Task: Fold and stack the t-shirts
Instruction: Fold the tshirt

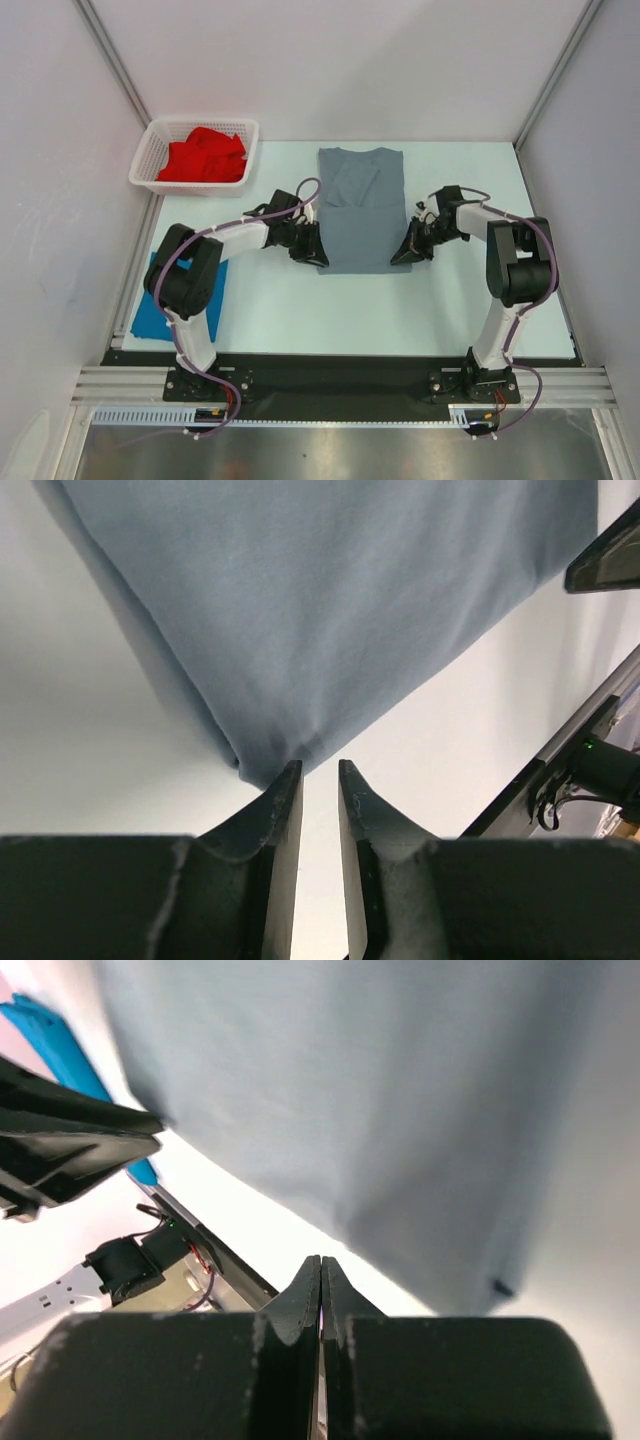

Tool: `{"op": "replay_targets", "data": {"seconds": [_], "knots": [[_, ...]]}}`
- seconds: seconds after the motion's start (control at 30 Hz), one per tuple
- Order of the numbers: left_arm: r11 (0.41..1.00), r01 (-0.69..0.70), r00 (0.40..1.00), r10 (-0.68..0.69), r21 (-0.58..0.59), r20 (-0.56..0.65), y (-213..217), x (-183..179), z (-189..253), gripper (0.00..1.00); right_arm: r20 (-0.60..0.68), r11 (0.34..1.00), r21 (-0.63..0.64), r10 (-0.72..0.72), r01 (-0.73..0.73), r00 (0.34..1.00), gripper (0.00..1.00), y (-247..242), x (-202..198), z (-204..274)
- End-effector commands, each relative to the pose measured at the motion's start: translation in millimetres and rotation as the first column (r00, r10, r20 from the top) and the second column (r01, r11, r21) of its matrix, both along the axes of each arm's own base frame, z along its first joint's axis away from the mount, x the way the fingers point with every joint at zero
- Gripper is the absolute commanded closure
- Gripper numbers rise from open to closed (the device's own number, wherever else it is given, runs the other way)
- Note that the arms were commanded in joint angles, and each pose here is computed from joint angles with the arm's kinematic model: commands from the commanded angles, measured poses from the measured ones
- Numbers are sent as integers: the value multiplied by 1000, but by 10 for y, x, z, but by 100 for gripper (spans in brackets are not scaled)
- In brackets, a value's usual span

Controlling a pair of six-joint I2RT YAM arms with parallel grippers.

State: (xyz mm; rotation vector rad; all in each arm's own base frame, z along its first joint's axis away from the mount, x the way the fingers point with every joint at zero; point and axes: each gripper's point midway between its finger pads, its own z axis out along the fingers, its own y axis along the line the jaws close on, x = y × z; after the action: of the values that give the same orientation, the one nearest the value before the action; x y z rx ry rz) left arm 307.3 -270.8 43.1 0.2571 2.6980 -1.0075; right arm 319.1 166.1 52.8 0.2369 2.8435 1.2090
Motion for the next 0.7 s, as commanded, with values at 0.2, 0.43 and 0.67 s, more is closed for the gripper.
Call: {"op": "replay_targets", "data": {"seconds": [0.2,0.43,0.67], "knots": [[1000,-8,999,7,-5,-52,0,5,-331,77,-116,990,-88,-118,108,986,100,-401,-226,-438],[999,22,1000,-22,48,9,141,-80,-109,58,-44,966,-230,-133,119,990,99,-605,-268,-308],[998,3,987,-14,70,159,304,-121,542,39,55,958,-236,-152,160,987,70,-634,-242,72]]}}
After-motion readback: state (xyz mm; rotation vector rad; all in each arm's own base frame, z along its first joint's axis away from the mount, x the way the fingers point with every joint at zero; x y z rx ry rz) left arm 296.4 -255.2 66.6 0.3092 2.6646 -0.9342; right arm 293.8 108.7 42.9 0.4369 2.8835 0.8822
